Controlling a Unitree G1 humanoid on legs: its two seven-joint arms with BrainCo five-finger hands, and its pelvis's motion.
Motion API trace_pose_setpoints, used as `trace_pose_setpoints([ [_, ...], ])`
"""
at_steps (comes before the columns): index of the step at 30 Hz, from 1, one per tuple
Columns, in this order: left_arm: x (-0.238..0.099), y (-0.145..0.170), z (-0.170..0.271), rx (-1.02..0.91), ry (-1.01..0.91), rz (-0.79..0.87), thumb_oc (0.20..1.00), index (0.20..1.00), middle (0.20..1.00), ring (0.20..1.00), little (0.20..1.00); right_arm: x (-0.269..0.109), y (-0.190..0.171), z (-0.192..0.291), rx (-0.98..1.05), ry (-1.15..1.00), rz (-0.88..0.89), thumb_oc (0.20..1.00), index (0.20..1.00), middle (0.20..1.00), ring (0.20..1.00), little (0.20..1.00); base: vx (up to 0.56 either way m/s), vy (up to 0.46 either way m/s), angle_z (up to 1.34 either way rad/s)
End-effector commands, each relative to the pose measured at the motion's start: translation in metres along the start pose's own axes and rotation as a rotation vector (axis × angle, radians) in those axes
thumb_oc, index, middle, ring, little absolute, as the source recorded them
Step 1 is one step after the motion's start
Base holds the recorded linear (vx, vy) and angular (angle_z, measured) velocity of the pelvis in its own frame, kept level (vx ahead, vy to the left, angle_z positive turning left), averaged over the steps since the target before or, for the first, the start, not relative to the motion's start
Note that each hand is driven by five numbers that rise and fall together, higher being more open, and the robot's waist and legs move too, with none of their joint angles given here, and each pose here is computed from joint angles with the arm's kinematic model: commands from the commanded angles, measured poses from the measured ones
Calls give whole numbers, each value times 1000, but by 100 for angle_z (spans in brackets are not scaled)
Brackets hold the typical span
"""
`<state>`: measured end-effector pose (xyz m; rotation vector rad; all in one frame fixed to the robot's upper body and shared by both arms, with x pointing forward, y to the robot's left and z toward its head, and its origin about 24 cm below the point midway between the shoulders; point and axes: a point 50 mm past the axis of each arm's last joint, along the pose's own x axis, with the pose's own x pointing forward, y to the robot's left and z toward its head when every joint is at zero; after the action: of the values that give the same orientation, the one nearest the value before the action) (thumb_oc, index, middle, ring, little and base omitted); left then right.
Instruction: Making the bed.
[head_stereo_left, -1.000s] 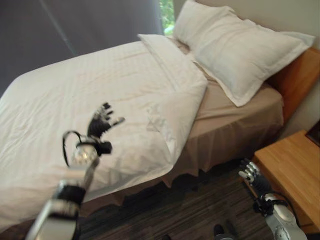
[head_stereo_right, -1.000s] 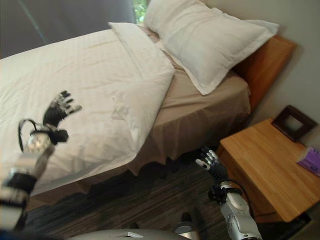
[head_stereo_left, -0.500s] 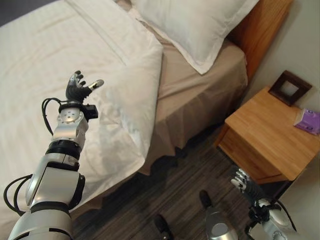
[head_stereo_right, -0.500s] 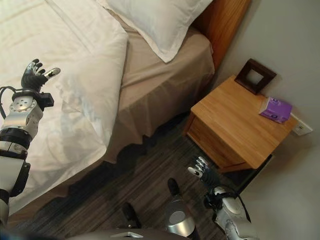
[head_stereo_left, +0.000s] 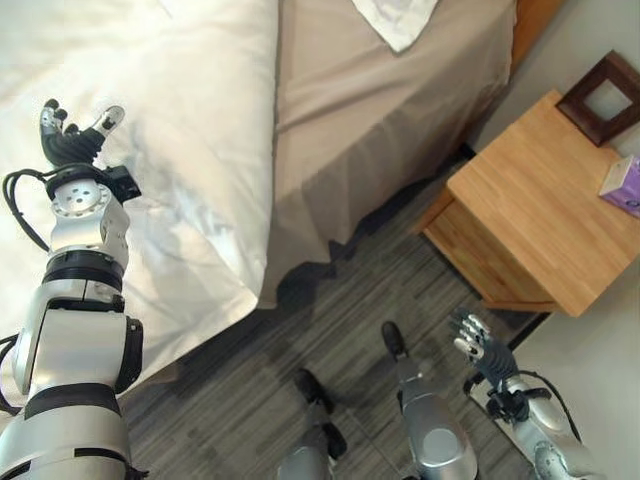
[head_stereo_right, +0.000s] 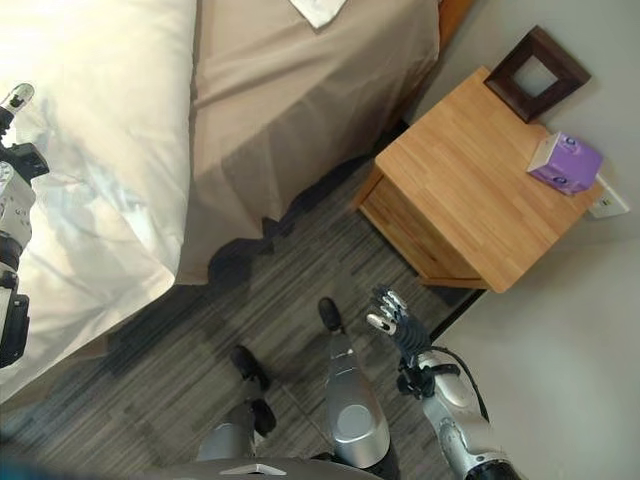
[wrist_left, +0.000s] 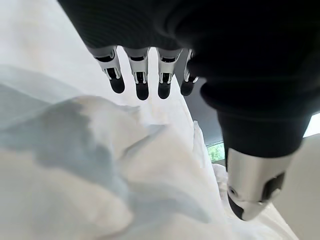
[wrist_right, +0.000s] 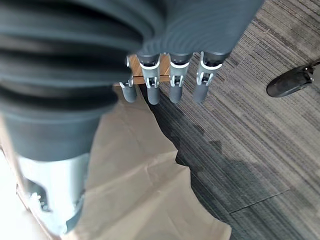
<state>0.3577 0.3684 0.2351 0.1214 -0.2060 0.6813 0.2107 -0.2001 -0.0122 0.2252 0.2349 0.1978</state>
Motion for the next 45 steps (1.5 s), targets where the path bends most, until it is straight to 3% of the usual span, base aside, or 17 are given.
trace_pose_setpoints([
  [1, 11, 19, 37, 7, -78, 10, 1000, 1000, 1000, 1000, 1000, 7, 3, 15, 11, -87, 5, 1000, 1000, 1000, 1000, 1000, -11, -1, -16],
  [4, 10, 0, 39, 92, -84, -61, 1000, 1000, 1000, 1000, 1000, 9, 4, 16, 15, -89, 10, 1000, 1000, 1000, 1000, 1000, -10, -4, -12],
  [5, 9, -16, 46, 156, -118, -117, 533, 533, 533, 533, 533, 9, 6, 16, 16, -92, 18, 1000, 1000, 1000, 1000, 1000, -2, 9, 5],
  [6, 8, -22, 49, 183, -131, -131, 200, 200, 200, 200, 200, 9, 6, 17, 16, -98, 19, 1000, 1000, 1000, 1000, 1000, 0, 10, 6],
  [9, 0, -62, 65, 287, -219, -249, 200, 200, 200, 200, 200, 11, 5, 17, 17, -95, 15, 1000, 1000, 1000, 1000, 1000, 2, -1, 3],
  [13, -15, -103, 92, 283, -356, -350, 200, 200, 200, 200, 200, 13, 4, 17, 13, -98, 15, 1000, 1000, 1000, 1000, 1000, 2, 2, 5],
  [14, -30, -128, 108, 263, -449, -429, 200, 200, 200, 200, 200, 13, 4, 16, 14, -95, 19, 1000, 1000, 1000, 1000, 1000, 0, 0, 0],
  [15, -30, -128, 108, 263, -449, -429, 200, 200, 200, 200, 200, 13, 4, 16, 14, -95, 19, 1000, 1000, 1000, 1000, 1000, 14, -4, 5],
  [16, -54, -162, 124, 202, -547, -544, 200, 200, 200, 200, 200, 13, 4, 14, 19, -84, 19, 1000, 1000, 1000, 1000, 1000, 17, -5, 5],
  [19, -86, -190, 138, 115, -649, -675, 200, 200, 200, 200, 200, 13, 5, 10, 22, -64, 22, 1000, 1000, 1000, 1000, 1000, 10, 2, 3],
  [20, -116, -214, 139, 55, -696, -798, 200, 200, 200, 200, 200, 13, 4, 6, 21, -45, 17, 1000, 1000, 1000, 1000, 1000, 0, 0, 0],
  [27, -158, -243, 126, -34, -689, -976, 200, 200, 200, 200, 200, 12, 5, 3, 7, -19, 27, 1000, 1000, 1000, 1000, 1000, 1, 4, 1],
  [28, -167, -249, 116, -81, -639, -1034, 1000, 1000, 1000, 1000, 1000, 11, 5, 2, 2, -12, 32, 1000, 1000, 1000, 1000, 1000, 8, 22, 5],
  [31, -171, -248, 103, -162, -560, -1122, 1000, 1000, 1000, 1000, 1000, 8, 1, 3, -10, -4, 24, 1000, 1000, 1000, 1000, 1000, 6, 15, 0],
  [38, -169, -233, 96, -270, -519, -1145, 1000, 1000, 1000, 1000, 1000, 0, -9, -4, 31, 19, -22, 1000, 1000, 1000, 1000, 1000, 8, -4, 0],
  [42, -174, -213, 101, -440, -498, -1247, 1000, 1000, 1000, 1000, 1000, -5, -13, -7, 51, 24, -39, 1000, 1000, 1000, 1000, 1000, 6, -9, 4],
  [45, -181, -184, 107, -614, -542, -1256, 1000, 1000, 1000, 1000, 1000, -13, -23, -13, 163, -11, -159, 1000, 1000, 1000, 1000, 1000, 20, -12, 9],
])
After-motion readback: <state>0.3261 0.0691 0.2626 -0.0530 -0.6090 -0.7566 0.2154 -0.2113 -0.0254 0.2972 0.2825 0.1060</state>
